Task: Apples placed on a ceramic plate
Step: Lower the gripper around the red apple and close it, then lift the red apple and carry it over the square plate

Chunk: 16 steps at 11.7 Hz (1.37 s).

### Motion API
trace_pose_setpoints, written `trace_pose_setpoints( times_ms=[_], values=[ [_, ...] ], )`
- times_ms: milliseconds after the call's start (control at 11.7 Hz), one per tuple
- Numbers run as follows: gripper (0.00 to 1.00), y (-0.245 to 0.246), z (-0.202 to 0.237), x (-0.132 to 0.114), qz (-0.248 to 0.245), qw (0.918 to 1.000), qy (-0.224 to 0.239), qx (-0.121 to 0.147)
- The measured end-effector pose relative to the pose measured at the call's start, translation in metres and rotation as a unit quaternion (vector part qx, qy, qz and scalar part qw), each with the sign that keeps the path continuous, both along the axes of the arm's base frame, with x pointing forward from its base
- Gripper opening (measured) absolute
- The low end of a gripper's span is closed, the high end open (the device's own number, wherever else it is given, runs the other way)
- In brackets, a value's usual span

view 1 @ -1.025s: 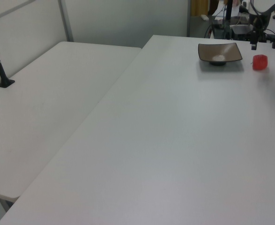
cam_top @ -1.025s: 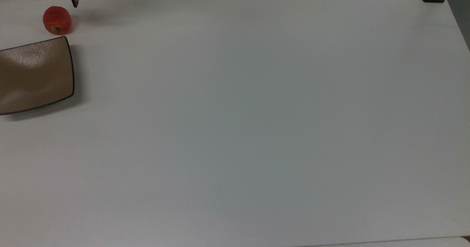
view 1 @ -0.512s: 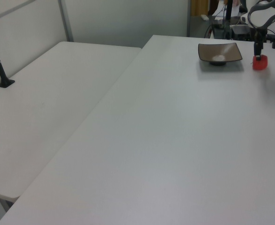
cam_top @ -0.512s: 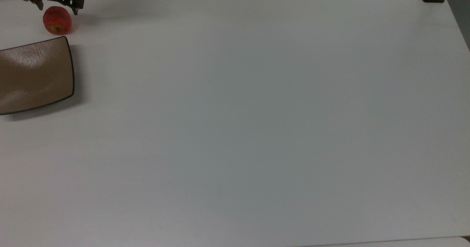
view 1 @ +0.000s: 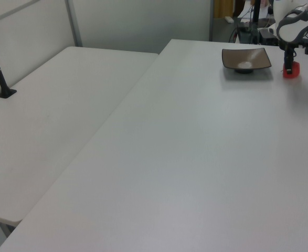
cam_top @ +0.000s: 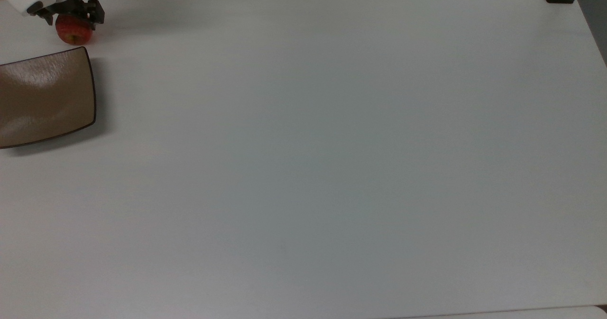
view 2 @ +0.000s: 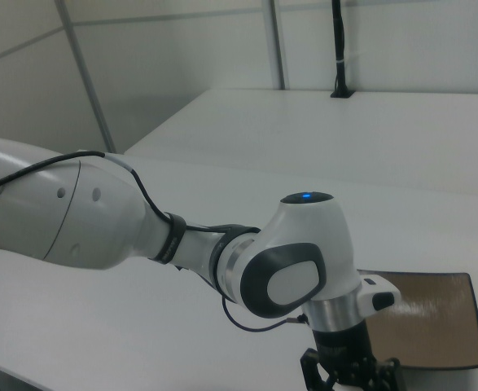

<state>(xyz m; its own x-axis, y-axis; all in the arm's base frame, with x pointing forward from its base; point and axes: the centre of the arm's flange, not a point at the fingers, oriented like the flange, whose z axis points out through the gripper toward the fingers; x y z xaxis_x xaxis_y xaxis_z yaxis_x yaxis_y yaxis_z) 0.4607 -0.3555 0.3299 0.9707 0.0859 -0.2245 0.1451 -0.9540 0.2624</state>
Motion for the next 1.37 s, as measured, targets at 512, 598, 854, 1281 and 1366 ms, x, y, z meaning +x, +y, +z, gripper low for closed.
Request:
trace_pose_setpoints(
  times_ms=[512,598,854,1281,1366],
  values=[
    [0.74,-0.007,0.02,0.001,0.012,0.9998,-0.012,-0.009],
    [0.74,-0.008,0.039,0.002,0.007,0.9994,-0.032,-0.012],
    [0.72,-0.01,0.098,0.01,-0.027,0.9931,-0.114,0.0],
    [0.71,-0.017,0.13,0.043,-0.067,0.9783,-0.193,0.033],
    [0.75,-0.019,0.126,0.053,-0.068,0.9783,-0.193,0.032]
  ],
)
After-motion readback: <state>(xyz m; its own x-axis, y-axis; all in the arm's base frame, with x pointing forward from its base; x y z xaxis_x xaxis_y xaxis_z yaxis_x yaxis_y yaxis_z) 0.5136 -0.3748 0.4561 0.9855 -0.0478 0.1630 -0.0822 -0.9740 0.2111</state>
